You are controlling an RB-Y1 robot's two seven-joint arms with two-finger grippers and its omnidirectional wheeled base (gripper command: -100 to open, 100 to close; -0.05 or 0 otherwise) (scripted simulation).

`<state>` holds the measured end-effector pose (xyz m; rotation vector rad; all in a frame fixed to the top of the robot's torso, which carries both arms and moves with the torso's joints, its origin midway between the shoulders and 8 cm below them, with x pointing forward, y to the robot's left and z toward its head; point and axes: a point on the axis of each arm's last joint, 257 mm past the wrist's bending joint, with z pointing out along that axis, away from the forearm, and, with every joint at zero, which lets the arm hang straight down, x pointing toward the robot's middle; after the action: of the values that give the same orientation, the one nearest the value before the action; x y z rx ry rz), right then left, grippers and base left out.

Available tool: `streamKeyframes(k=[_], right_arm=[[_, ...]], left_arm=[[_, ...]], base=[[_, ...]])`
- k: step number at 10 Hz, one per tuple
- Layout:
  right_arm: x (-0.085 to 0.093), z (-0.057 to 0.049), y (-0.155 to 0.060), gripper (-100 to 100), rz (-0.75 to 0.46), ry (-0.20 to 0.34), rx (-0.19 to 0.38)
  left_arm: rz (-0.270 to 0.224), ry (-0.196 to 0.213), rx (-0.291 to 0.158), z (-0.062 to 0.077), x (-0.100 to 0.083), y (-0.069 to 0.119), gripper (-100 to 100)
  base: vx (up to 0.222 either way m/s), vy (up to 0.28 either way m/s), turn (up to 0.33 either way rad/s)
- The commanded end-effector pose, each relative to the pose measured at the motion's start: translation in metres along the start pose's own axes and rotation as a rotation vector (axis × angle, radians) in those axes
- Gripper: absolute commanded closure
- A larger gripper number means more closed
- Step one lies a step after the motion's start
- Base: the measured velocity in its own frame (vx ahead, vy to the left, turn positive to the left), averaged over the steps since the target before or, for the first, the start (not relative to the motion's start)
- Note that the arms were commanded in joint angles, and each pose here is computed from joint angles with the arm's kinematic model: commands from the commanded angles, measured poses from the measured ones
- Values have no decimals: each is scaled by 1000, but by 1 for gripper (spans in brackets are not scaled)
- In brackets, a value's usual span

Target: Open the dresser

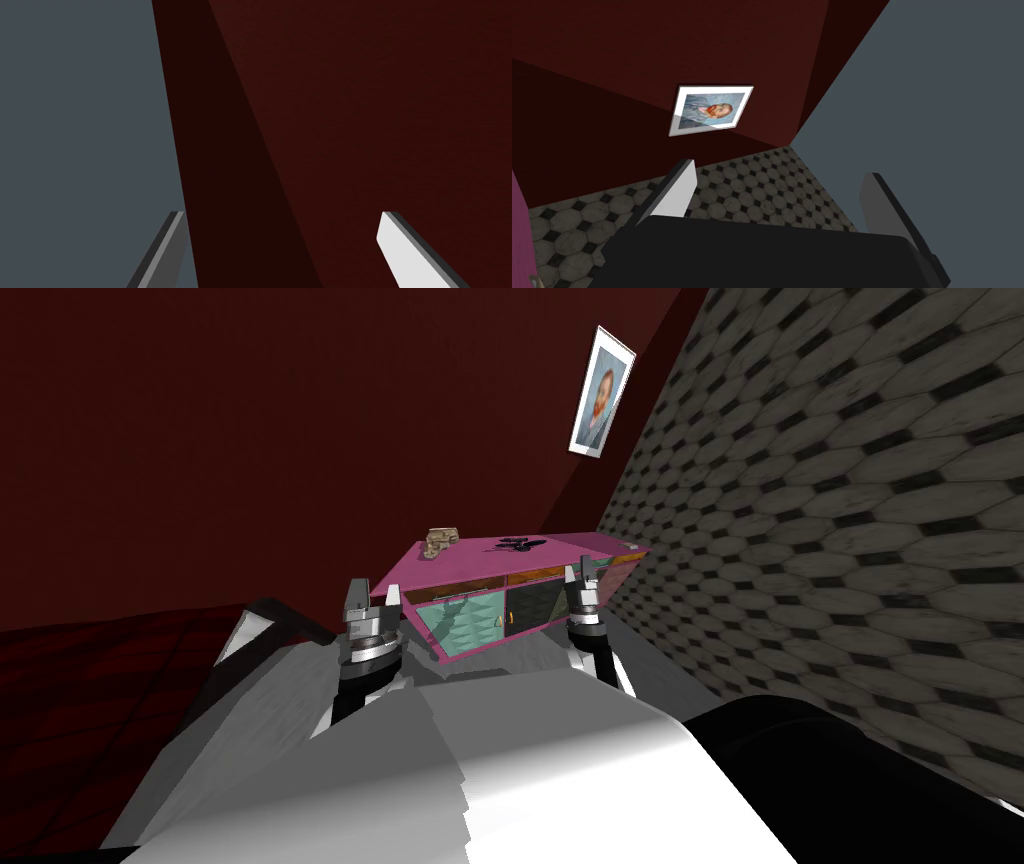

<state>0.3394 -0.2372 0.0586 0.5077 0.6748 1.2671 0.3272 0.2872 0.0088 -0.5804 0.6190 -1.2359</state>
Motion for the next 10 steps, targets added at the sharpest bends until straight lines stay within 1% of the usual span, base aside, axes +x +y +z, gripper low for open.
streamKeyframes(k=[1,9,10], right_arm=[[0,0,0,0,0,0,0],[0,0,0,0,0,0,0],[12,-4,-19,-100,-13,48,49]], left_arm=[[0,0,0,0,0,0,0],[0,0,0,0,0,0,0],[0,0,0,0,0,0,0]], base=[[0,0,0],[0,0,0],[-3,-8,245]])
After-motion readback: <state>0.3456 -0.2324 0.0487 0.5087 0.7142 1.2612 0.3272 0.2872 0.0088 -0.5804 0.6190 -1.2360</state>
